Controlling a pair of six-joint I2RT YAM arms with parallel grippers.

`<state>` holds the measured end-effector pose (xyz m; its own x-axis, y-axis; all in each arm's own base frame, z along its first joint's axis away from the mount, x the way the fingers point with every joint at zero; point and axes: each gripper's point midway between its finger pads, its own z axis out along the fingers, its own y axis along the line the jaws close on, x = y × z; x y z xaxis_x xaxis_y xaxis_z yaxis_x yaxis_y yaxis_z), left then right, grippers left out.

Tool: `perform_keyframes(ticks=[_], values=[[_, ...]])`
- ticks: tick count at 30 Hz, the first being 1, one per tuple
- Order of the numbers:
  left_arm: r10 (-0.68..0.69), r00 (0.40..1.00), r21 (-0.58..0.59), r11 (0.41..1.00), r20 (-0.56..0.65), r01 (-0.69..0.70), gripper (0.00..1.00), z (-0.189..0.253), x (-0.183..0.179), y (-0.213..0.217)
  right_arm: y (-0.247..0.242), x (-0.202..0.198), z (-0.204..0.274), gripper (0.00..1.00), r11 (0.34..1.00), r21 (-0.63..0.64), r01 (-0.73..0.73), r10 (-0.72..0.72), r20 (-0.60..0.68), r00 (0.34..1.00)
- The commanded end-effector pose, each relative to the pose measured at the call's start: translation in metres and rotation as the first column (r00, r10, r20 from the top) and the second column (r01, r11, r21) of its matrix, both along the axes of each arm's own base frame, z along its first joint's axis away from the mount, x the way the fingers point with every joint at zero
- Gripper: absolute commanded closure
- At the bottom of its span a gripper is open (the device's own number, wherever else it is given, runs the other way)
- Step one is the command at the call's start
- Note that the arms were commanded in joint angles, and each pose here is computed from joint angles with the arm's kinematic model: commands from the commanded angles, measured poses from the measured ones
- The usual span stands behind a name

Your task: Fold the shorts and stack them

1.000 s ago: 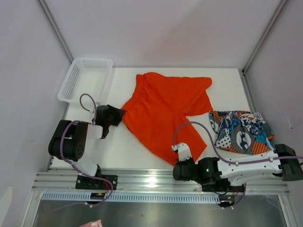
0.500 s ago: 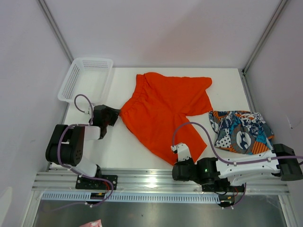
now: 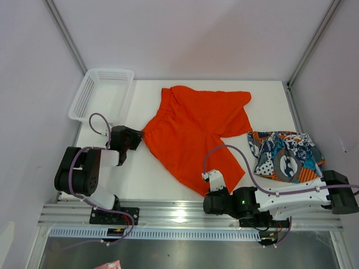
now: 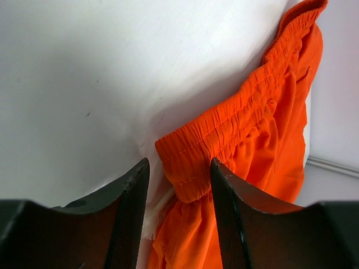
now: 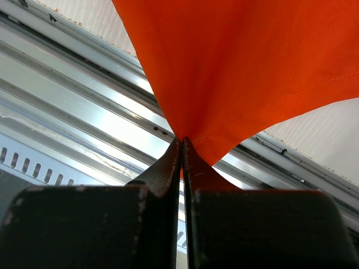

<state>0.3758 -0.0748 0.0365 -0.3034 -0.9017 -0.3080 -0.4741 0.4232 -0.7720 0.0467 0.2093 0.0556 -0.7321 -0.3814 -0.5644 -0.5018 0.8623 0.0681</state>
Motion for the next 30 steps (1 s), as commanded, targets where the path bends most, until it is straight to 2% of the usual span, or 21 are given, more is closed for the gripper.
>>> perform_keyframes(ticks=[1, 3, 9, 10, 11, 13, 18, 19, 21, 22, 23, 25, 30], values=[[0.006, 1.000, -0.034, 0.999, 0.014, -0.006, 0.49, -0.001, 0.002, -0.001, 0.003, 0.003, 0.001, 1.00, 1.000, 0.023, 0.015, -0.016, 0.015, 1.000], [0.007, 1.000, -0.043, 0.999, 0.011, -0.006, 0.51, -0.004, 0.005, -0.002, 0.003, 0.003, 0.001, 1.00, 1.000, 0.022, 0.014, -0.014, 0.016, 1.000], [0.006, 0.999, -0.066, 0.998, 0.041, -0.003, 0.71, -0.004, 0.014, -0.006, 0.001, 0.003, 0.001, 1.00, 1.000, 0.019, 0.017, -0.017, 0.012, 1.000], [0.010, 0.999, -0.068, 0.998, 0.046, -0.007, 0.78, -0.003, 0.017, -0.005, 0.001, 0.002, 0.001, 1.00, 1.000, 0.018, 0.013, -0.013, 0.008, 1.000], [0.008, 0.998, -0.065, 0.998, 0.056, -0.004, 0.89, -0.001, 0.019, -0.005, 0.002, 0.001, 0.000, 1.00, 1.000, 0.014, 0.000, 0.000, 0.010, 1.000], [-0.001, 0.996, -0.058, 0.998, 0.085, 0.006, 1.00, 0.009, 0.027, -0.006, 0.004, -0.003, -0.001, 1.00, 0.999, 0.011, -0.030, 0.030, 0.001, 1.000], [-0.015, 0.999, 0.057, 0.998, 0.047, 0.012, 1.00, 0.015, 0.022, 0.004, 0.019, -0.019, 0.002, 1.00, 0.987, 0.016, -0.157, 0.157, 0.004, 0.988], [0.007, 1.000, 0.092, 0.996, 0.013, -0.008, 1.00, 0.011, 0.017, 0.012, 0.022, -0.022, 0.003, 1.00, 0.982, 0.015, -0.190, 0.190, 0.010, 0.982], [0.020, 1.000, 0.172, 0.985, 0.024, -0.024, 1.00, 0.024, 0.015, 0.023, 0.032, -0.034, 0.010, 1.00, 0.965, 0.021, -0.261, 0.260, 0.023, 0.965], [0.018, 0.999, 0.220, 0.975, -0.033, -0.010, 1.00, 0.016, 0.004, 0.029, 0.036, -0.038, 0.014, 1.00, 0.953, 0.017, -0.302, 0.301, 0.041, 0.953], [0.024, 0.999, 0.243, 0.970, -0.021, -0.018, 1.00, 0.027, 0.003, 0.033, 0.044, -0.052, 0.024, 1.00, 0.933, 0.032, -0.358, 0.356, 0.057, 0.933], [0.036, 0.996, 0.288, 0.958, -0.086, -0.010, 1.00, 0.020, -0.015, 0.040, 0.052, -0.059, 0.035, 1.00, 0.912, 0.017, -0.410, 0.405, 0.110, 0.907], [0.082, 0.988, 0.356, 0.934, -0.132, -0.030, 1.00, 0.031, -0.057, 0.058, 0.070, -0.076, 0.072, 1.00, 0.882, 0.008, -0.470, 0.459, 0.204, 0.865]])
